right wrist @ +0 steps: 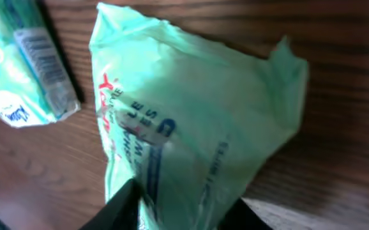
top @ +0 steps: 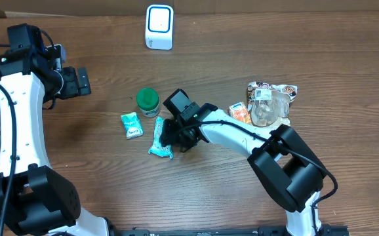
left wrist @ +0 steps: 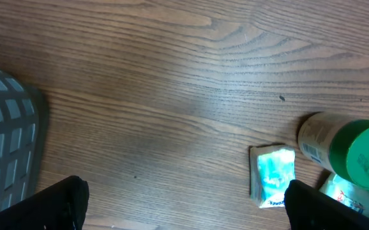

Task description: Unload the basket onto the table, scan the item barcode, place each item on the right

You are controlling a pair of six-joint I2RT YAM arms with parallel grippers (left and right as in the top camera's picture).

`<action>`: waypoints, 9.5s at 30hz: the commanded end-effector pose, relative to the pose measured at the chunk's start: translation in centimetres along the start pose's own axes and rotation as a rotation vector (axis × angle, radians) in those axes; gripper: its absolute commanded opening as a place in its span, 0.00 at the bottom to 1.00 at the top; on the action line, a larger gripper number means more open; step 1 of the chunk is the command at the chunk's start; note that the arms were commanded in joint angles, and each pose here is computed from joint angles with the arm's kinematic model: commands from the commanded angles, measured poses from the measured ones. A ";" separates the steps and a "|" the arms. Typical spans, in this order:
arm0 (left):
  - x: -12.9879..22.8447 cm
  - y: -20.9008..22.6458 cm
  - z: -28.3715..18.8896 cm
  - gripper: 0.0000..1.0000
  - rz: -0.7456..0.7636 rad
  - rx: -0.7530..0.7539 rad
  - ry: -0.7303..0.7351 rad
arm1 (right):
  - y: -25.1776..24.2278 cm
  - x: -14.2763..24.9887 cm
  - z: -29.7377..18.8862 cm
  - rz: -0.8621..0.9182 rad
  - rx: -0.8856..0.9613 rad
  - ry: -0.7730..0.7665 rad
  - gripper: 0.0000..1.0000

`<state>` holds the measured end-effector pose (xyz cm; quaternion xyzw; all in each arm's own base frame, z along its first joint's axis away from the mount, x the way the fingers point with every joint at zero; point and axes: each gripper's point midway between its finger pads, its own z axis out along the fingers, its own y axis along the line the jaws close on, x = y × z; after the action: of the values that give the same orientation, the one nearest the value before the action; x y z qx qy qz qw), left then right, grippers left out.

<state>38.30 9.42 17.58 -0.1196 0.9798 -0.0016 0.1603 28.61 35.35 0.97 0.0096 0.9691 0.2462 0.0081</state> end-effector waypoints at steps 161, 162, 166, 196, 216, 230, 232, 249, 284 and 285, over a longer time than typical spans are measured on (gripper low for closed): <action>-0.5 0.0 -0.4 1.00 0.024 0.000 -0.018 | -7.2 -11.1 -15.4 -0.284 -0.364 0.006 0.04; -0.5 0.0 -0.4 1.00 0.024 0.000 -0.018 | -6.2 -10.9 -17.3 -0.311 -0.369 -0.029 0.04; -0.5 0.0 -0.4 1.00 0.024 0.000 -0.018 | -4.3 -9.7 -21.8 -0.362 -0.361 -0.099 0.04; -0.5 0.0 -0.4 1.00 0.024 0.000 -0.018 | -1.2 -7.9 -27.7 -0.281 0.070 -0.254 0.04; -0.5 0.0 -0.4 1.00 0.024 0.000 -0.018 | 3.4 -31.5 -24.5 -0.763 0.954 -0.953 0.04; -0.5 0.0 -0.4 1.00 0.024 0.000 -0.018 | 6.0 -34.9 -16.9 -1.327 1.115 -0.877 0.04; -0.5 0.0 -0.4 1.00 0.024 0.000 -0.018 | 6.3 -35.0 -16.2 -1.356 1.123 -0.878 0.04; -0.5 0.0 -0.4 0.99 0.024 0.000 -0.018 | 6.9 -35.2 -16.0 -1.478 1.196 -0.848 0.04; -0.5 0.0 -0.4 1.00 0.024 0.000 -0.018 | 10.3 -25.7 -29.5 -0.991 0.763 -0.933 0.04; -0.5 0.0 -0.4 1.00 0.024 0.000 -0.018 | 10.0 -24.6 -29.7 -0.960 0.697 -0.900 0.04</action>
<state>38.32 9.43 17.60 -0.1196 0.9797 -0.0016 0.1607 56.74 30.33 22.28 -0.4314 0.7422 -0.2790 0.4303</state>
